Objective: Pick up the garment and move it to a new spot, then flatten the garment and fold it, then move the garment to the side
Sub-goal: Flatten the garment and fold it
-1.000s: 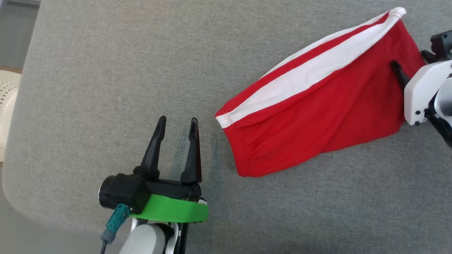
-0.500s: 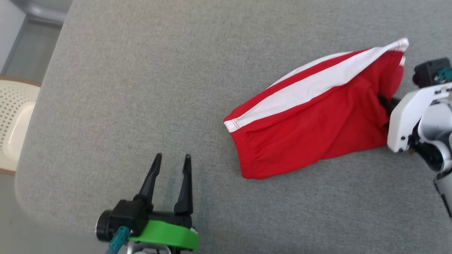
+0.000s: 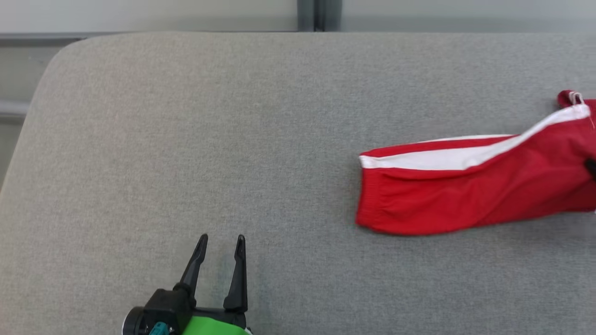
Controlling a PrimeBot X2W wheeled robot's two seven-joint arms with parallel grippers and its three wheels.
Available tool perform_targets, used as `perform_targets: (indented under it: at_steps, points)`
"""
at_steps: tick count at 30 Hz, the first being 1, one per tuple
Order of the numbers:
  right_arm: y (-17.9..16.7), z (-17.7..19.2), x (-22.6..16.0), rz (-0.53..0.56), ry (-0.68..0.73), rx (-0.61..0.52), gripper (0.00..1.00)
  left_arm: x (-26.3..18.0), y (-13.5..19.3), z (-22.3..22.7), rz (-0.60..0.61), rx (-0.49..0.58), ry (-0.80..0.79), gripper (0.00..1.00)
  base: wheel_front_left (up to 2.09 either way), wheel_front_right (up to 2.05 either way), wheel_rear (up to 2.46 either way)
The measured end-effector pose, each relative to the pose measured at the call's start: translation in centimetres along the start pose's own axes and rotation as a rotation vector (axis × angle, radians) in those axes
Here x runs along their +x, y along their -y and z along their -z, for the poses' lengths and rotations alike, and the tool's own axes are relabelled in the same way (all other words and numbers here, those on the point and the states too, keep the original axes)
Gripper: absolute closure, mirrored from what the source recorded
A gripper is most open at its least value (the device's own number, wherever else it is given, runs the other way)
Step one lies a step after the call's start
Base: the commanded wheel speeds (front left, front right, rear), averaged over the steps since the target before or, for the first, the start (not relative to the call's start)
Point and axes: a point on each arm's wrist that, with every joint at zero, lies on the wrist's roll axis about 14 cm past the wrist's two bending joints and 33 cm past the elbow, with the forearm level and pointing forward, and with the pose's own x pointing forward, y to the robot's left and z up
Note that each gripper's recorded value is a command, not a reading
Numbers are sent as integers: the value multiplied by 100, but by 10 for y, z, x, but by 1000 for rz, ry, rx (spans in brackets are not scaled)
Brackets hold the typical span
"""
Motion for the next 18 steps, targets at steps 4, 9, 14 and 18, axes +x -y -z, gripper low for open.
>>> perform_targets:
  at_steps: [4, 9, 14, 18]
  points:
    - [3, -17, -16, 12, 73, -11, 100, -5, 6, 1, 15, -15, -3, 0, 0, 0, 0]
    - [-87, -34, -22, -212, 130, -147, 100, -12, 9, 3, 14, -32, -8, 0, 0, 0, 0]
    - [-171, 3, -24, -425, 20, -246, 100, -13, 14, 5, 23, -40, -13, 0, 0, 0, 0]
    - [-199, 30, -21, -495, -54, -276, 100, -13, 8, 0, 0, -46, 3, 0, 0, 0, 0]
